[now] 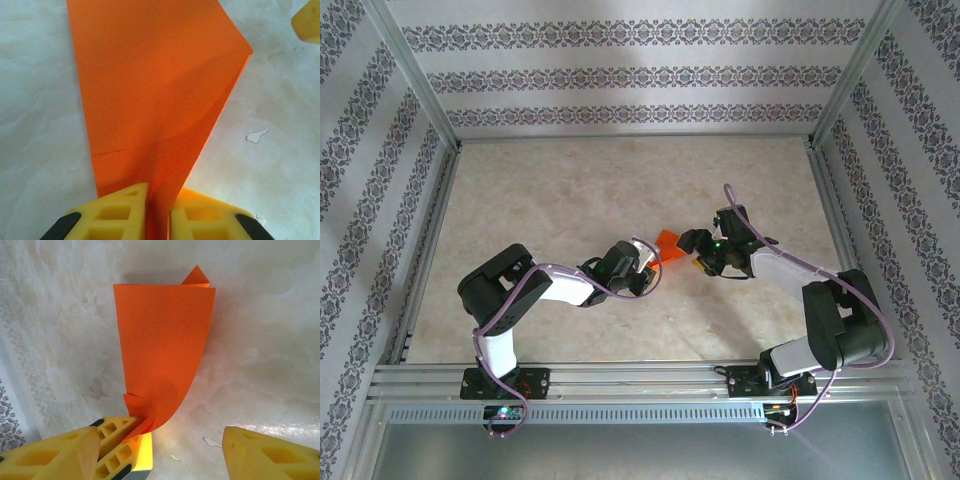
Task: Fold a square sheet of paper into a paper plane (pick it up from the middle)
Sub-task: Fold the wing for the fifth time at the center of the table.
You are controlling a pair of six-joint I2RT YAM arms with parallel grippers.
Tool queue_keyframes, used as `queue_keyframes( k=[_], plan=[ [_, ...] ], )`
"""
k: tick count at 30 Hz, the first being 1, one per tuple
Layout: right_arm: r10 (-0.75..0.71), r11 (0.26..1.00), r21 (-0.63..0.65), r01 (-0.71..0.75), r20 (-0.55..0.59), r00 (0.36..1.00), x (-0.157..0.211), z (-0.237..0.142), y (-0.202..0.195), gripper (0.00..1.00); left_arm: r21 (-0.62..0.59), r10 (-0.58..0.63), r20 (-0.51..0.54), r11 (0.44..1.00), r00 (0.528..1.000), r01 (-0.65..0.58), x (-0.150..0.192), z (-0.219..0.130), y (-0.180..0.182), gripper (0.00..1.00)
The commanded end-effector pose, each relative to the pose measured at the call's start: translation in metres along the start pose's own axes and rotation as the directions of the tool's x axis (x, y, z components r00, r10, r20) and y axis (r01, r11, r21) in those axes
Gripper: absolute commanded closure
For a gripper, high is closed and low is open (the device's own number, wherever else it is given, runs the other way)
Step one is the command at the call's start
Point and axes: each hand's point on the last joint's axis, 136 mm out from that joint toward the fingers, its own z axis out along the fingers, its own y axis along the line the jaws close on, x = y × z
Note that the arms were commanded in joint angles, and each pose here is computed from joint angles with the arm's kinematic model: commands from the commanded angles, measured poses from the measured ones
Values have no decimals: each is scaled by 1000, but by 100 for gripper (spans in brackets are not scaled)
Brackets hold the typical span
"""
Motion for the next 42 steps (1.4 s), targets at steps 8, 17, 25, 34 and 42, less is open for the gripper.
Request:
queue_keyframes(
  k=[8,17,25,34,42],
  plan=[
    [154,987,57,-148,-105,983,14,26,8,37,6,21,-36,1000,999,-21,12,2,-2,84],
    [246,966,109,-233,-133,960,18,49,7,57,-1,63,-34,998,997,-63,14,0,0,83],
    [241,969,87,-231,-124,963,19,41,13,89,17,123,-37,992,992,-122,12,-7,-4,74],
    [225,973,75,-218,-94,970,17,33,24,97,39,115,2,993,993,-115,-25,-33,-16,52],
    [231,971,83,-223,-93,969,18,32,26,97,-46,33,-136,998,990,-39,-11,-33,-10,48]
  ],
)
